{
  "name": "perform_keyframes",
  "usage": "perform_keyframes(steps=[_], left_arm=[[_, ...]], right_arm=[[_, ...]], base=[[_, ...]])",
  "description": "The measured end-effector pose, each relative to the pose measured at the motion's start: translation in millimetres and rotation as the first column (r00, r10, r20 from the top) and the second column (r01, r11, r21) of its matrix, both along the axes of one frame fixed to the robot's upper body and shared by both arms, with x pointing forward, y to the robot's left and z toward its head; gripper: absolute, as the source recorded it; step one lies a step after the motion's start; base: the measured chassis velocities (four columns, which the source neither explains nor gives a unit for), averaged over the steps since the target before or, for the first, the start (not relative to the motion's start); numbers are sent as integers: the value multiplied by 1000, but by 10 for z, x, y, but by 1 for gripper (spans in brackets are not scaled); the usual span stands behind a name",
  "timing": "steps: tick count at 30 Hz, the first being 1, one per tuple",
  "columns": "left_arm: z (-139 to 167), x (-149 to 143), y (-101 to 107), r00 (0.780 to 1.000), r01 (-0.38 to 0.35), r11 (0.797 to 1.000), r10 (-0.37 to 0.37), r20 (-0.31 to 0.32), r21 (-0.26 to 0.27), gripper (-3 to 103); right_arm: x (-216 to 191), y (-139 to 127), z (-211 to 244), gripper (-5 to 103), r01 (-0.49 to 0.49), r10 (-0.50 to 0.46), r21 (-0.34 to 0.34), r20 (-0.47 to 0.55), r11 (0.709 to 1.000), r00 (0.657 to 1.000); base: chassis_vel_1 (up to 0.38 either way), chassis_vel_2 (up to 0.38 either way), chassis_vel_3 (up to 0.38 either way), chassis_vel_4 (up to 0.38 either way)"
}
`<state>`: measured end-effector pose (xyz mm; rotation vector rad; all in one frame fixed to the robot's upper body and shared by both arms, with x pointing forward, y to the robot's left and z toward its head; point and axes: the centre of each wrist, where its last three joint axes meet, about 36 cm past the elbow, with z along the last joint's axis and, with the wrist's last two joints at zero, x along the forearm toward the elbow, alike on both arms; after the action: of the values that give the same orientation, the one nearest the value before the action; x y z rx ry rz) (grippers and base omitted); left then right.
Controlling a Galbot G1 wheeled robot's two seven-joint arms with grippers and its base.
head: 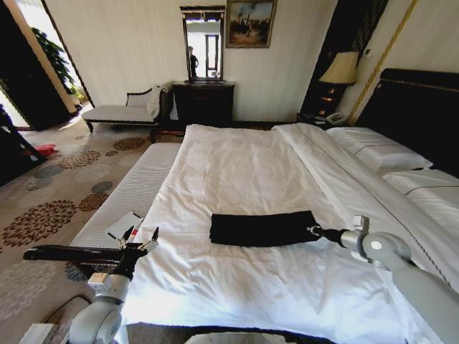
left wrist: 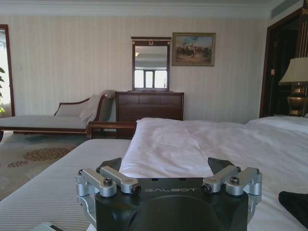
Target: Fold the clothes on the bed.
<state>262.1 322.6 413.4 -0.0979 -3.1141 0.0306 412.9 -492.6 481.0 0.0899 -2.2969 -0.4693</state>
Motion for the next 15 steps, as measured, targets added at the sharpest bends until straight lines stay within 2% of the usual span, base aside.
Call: perform_keyframes(steps=[8, 15], left_arm=[[0, 0, 0, 1000, 0, 1000, 0, 0, 0, 100], [0, 0, 0, 1000, 0, 1000, 0, 0, 0, 100]], right_arm=[[2, -74, -3, 4, 7, -7, -32, -3, 999, 1000], [-16, 97, 31, 4, -28, 31, -77, 38, 997, 999]], base=[[0, 0, 0, 0], [0, 0, 0, 0]])
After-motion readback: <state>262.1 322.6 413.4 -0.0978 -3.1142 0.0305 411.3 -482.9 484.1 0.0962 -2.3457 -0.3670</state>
